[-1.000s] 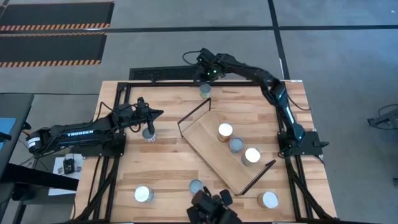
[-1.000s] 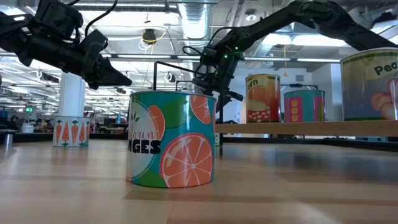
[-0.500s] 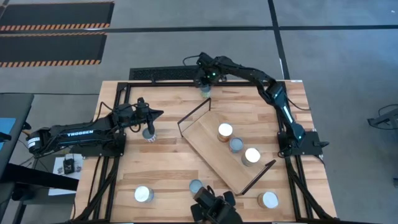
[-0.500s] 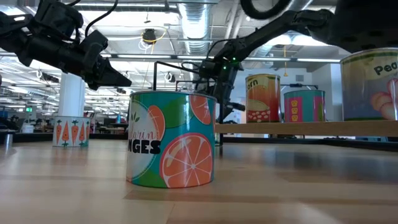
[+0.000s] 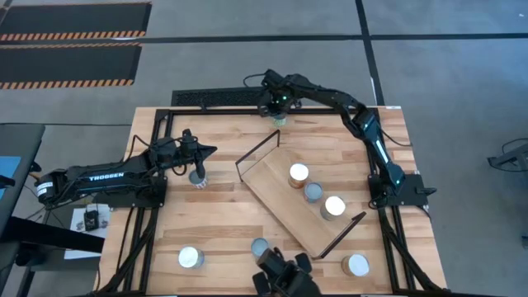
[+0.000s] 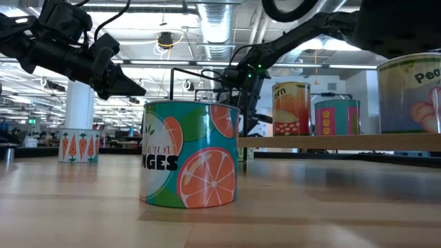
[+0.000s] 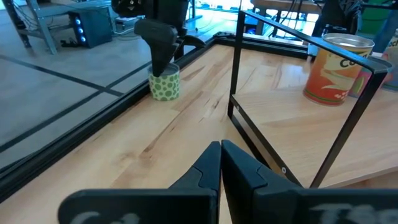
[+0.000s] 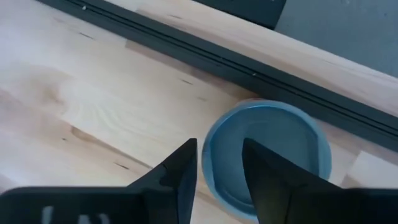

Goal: Pick and place cans onto a shelf
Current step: Put the small canned peas on the shelf

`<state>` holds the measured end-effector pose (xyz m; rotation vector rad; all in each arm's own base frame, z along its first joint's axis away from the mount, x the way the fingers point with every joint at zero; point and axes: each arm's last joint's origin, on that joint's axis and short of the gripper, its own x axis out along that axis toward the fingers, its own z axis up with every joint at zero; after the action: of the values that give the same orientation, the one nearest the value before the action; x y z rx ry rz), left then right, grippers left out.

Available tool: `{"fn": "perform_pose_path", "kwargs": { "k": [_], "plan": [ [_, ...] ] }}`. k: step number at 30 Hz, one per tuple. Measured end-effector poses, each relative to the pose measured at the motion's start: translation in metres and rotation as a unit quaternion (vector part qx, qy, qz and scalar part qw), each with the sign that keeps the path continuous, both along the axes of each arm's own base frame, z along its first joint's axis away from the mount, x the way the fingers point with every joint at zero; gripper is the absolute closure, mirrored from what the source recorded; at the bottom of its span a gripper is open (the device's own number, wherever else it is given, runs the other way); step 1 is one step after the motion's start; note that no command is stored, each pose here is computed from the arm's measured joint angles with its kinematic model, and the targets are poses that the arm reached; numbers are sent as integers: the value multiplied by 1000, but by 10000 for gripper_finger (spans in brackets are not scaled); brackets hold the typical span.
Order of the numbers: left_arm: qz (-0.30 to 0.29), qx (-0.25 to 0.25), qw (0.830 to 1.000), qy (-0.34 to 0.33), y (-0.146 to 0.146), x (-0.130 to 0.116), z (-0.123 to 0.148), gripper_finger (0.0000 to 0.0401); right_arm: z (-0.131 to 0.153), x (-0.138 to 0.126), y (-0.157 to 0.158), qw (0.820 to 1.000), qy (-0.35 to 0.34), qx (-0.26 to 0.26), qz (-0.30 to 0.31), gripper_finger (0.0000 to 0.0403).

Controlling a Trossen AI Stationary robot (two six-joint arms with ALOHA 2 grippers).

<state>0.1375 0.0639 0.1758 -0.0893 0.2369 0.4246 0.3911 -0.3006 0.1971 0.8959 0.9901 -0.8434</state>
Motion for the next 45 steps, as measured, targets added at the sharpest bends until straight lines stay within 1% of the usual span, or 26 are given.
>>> {"fn": "perform_pose_path", "kwargs": {
  "k": [2, 7, 11, 18, 20, 23, 27, 32, 38, 45],
  "plan": [
    [0, 0, 1000, 0, 0, 0, 0, 401, 0, 2, 2, 1000, 1, -4, 12, 252],
    [0, 0, 1000, 0, 0, 0, 0, 401, -3, 3, 2, 1000, 4, -6, 17, 261],
    [0, 0, 1000, 0, 0, 0, 0, 401, -3, 4, 3, 1000, 4, -9, 23, 296],
    [0, 0, 1000, 0, 0, 0, 0, 401, -3, 4, 4, 999, 8, -11, 40, 383],
    [0, 0, 1000, 0, 0, 0, 0, 401, -3, 4, 4, 999, 8, -12, 42, 394],
    [0, 0, 1000, 0, 0, 0, 0, 401, 2, 2, 5, 999, 8, -14, 41, 388],
    [-1, 0, 1000, 0, 0, 0, 0, 401, 17, 0, 6, 999, -5, -25, 40, 378],
    [-1, 0, 1000, 0, 0, 0, 0, 401, 38, -4, 11, 998, -12, -50, 35, 388],
    [-1, 0, 1000, 0, 0, 0, 0, 401, 83, -15, 21, 995, -48, -88, 31, 386],
    [-1, -1, 1000, 1, 0, 0, 0, 401, 142, -35, 43, 986, -84, -141, 34, 389]
  ]
}}
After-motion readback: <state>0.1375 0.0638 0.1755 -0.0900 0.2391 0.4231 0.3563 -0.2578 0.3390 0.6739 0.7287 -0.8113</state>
